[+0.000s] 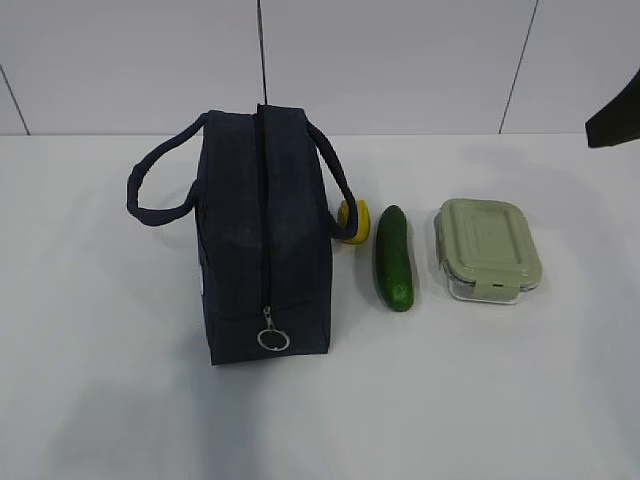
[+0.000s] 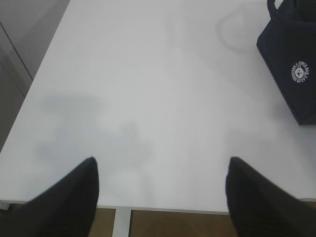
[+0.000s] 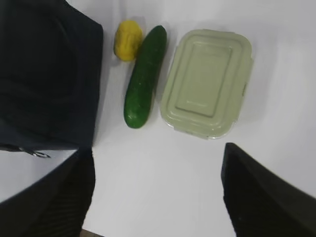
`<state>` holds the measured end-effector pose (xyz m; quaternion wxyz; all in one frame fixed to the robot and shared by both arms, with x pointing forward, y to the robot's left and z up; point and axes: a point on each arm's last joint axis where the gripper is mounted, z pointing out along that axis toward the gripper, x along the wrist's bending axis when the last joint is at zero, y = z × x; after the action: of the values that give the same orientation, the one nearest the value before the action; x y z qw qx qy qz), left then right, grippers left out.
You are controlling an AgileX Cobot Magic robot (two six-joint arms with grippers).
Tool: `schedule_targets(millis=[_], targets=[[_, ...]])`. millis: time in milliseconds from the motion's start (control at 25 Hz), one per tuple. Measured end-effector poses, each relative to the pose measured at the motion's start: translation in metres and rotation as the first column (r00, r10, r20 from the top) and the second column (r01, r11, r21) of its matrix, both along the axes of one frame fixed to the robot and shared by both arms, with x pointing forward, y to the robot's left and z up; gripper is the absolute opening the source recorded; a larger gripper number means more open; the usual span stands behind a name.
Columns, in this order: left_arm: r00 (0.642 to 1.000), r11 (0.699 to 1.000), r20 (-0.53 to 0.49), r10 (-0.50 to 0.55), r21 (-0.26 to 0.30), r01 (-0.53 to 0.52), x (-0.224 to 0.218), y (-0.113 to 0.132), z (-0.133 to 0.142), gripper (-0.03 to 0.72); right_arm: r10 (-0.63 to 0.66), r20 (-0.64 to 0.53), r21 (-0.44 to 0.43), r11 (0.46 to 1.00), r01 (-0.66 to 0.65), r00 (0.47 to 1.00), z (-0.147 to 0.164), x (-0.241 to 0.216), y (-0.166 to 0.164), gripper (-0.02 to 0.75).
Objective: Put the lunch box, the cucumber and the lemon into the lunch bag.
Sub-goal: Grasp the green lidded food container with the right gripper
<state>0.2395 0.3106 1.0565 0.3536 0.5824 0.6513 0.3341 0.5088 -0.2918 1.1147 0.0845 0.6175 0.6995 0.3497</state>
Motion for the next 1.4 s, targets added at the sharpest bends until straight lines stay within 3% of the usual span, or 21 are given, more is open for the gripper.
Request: schedule_targets(millis=[80, 200, 520, 840, 1160, 1400], targets=[[1.000, 1.000, 0.000, 0.000, 0.000, 0.000, 0.000, 0.000, 0.000, 0.581, -0.019, 0.003, 0.096, 0.995, 0.018, 1.000, -0.002, 0.005, -0.013, 0.591], [1.000, 1.000, 0.000, 0.000, 0.000, 0.000, 0.000, 0.000, 0.000, 0.581, -0.015, 0.019, 0.170, 0.985, 0.011, 1.000, -0.005, 0.011, -0.025, 0.591], [1.000, 1.000, -0.025, 0.001, 0.002, -0.001, 0.002, 0.000, -0.001, 0.582, 0.071, -0.029, 0.201, 0.977, -0.063, 0.997, -0.021, 0.034, -0.031, 0.591], [0.990, 1.000, -0.138, 0.005, 0.010, -0.004, 0.014, -0.001, 0.004, 0.582, 0.140, -0.069, 0.229, 0.966, -0.121, 0.988, -0.030, 0.055, -0.036, 0.590], [0.987, 1.000, -0.162, 0.006, 0.013, -0.004, 0.019, -0.002, 0.006, 0.582, 0.048, -0.018, 0.402, 0.915, -0.037, 0.999, -0.050, 0.072, -0.076, 0.590], [0.989, 1.000, -0.149, 0.006, 0.011, -0.004, 0.018, -0.001, 0.010, 0.582, 0.018, -0.018, 0.437, 0.899, -0.009, 1.000, -0.070, 0.080, -0.093, 0.589]])
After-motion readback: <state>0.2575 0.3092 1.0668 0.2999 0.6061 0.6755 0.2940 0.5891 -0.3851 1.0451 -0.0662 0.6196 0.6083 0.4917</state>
